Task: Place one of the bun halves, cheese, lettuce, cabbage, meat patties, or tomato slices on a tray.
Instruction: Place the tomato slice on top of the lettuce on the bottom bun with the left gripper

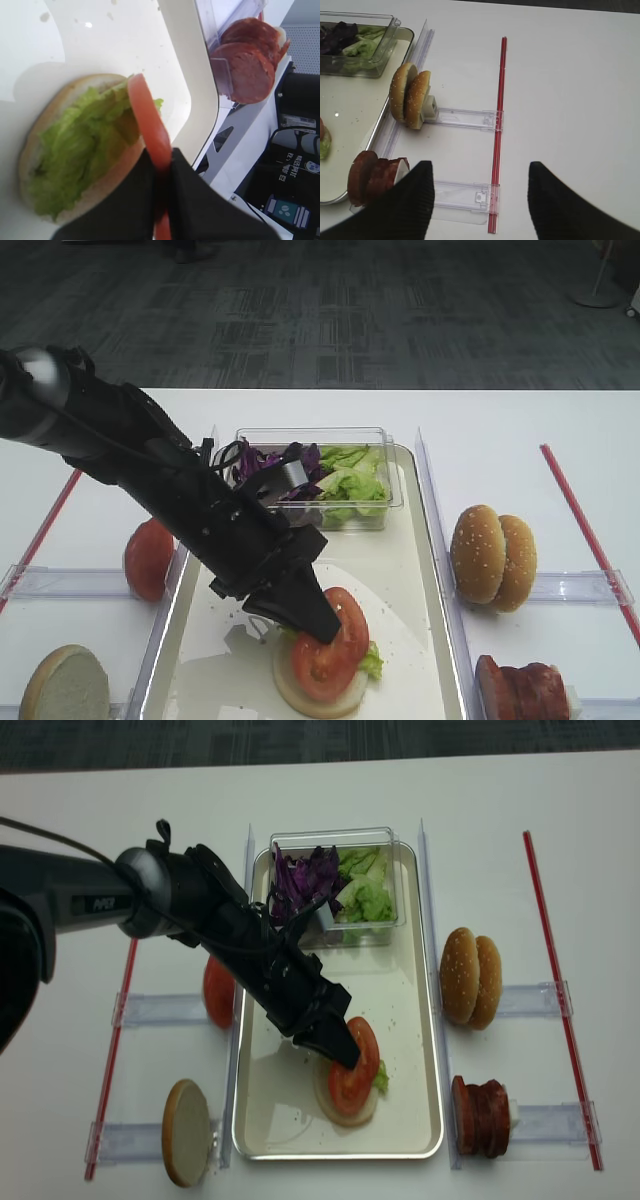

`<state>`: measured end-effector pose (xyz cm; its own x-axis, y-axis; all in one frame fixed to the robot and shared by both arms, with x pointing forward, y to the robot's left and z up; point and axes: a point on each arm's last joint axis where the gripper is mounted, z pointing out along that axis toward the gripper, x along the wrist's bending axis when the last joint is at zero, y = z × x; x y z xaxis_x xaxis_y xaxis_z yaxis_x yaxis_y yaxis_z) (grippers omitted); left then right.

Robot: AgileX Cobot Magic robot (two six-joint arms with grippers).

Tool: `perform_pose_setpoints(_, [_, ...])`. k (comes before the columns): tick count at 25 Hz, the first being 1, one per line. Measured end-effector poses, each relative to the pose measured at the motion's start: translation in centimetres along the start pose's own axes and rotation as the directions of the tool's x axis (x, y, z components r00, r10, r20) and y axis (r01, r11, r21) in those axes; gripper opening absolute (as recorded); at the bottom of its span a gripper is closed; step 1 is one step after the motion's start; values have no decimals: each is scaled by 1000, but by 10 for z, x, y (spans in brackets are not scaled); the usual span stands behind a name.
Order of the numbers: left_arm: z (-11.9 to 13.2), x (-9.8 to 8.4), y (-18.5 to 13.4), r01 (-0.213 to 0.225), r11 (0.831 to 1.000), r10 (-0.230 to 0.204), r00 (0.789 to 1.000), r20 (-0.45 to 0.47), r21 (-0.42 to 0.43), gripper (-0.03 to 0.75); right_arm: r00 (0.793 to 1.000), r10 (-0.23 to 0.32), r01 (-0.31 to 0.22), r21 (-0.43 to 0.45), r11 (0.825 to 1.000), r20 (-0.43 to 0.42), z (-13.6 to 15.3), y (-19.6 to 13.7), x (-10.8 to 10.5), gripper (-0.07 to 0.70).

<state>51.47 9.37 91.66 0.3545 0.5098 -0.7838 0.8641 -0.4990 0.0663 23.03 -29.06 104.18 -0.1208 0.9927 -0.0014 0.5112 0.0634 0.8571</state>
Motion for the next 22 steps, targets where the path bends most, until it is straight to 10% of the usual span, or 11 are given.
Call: perform_pose_setpoints(22, [0, 5, -1, 64, 998, -63, 996, -55, 10, 129, 1000, 0, 0, 0, 1000, 0, 0, 0, 0, 445])
